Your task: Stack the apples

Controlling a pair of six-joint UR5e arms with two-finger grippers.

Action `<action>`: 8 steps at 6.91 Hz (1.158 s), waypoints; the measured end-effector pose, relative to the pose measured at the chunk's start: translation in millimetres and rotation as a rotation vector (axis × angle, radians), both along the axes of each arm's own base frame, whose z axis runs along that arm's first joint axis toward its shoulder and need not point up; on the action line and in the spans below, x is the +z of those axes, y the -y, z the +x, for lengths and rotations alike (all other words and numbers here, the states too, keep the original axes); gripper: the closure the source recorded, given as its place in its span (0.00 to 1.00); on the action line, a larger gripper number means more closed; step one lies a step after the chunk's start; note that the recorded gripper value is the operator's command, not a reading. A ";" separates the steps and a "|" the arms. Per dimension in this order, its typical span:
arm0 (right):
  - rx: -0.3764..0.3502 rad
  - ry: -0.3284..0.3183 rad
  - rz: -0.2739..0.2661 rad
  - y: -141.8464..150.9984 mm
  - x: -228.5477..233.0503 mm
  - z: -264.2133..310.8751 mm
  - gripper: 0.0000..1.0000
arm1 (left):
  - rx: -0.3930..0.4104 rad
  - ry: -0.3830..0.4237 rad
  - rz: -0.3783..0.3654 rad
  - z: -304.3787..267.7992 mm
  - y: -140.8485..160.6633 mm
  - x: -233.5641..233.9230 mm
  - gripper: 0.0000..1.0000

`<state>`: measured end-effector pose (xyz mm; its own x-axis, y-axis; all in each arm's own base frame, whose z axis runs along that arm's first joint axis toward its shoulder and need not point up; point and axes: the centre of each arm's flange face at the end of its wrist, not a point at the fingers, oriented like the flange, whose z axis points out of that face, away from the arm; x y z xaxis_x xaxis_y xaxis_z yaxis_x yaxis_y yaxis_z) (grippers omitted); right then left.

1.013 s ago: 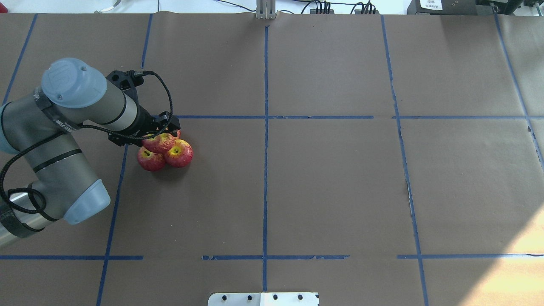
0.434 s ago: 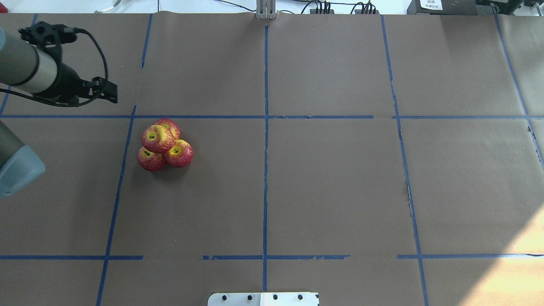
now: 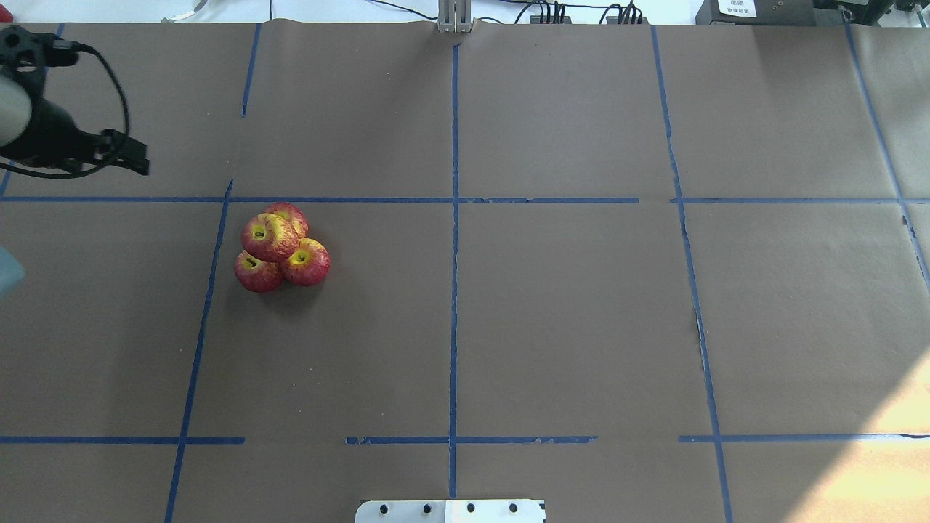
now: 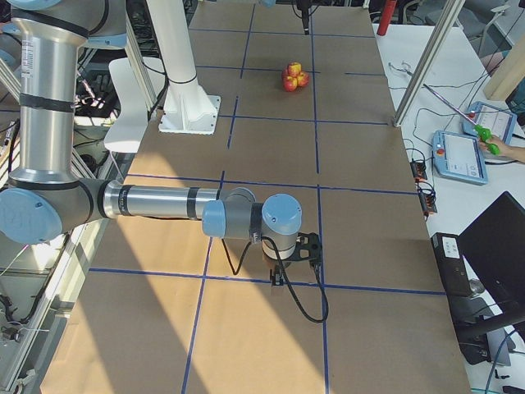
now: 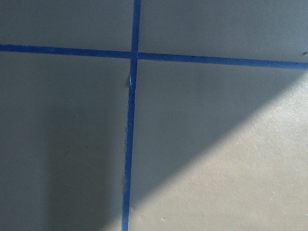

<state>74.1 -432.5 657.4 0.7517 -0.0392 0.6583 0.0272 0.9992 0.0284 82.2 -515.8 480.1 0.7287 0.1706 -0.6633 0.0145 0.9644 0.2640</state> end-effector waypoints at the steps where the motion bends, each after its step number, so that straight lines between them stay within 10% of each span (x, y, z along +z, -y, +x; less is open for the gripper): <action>1: 0.000 0.000 0.000 0.0 0.0 0.0 0.00 | 0.038 0.034 0.012 -46.7 -2.1 47.4 0.00; 5: 0.000 0.000 0.001 0.1 -0.1 0.0 0.00 | 0.124 0.024 -0.065 -176.9 -32.4 224.6 0.00; 8: 0.000 0.000 0.000 0.1 -0.1 0.0 0.00 | 0.133 0.015 -0.123 -187.1 -42.7 241.9 0.00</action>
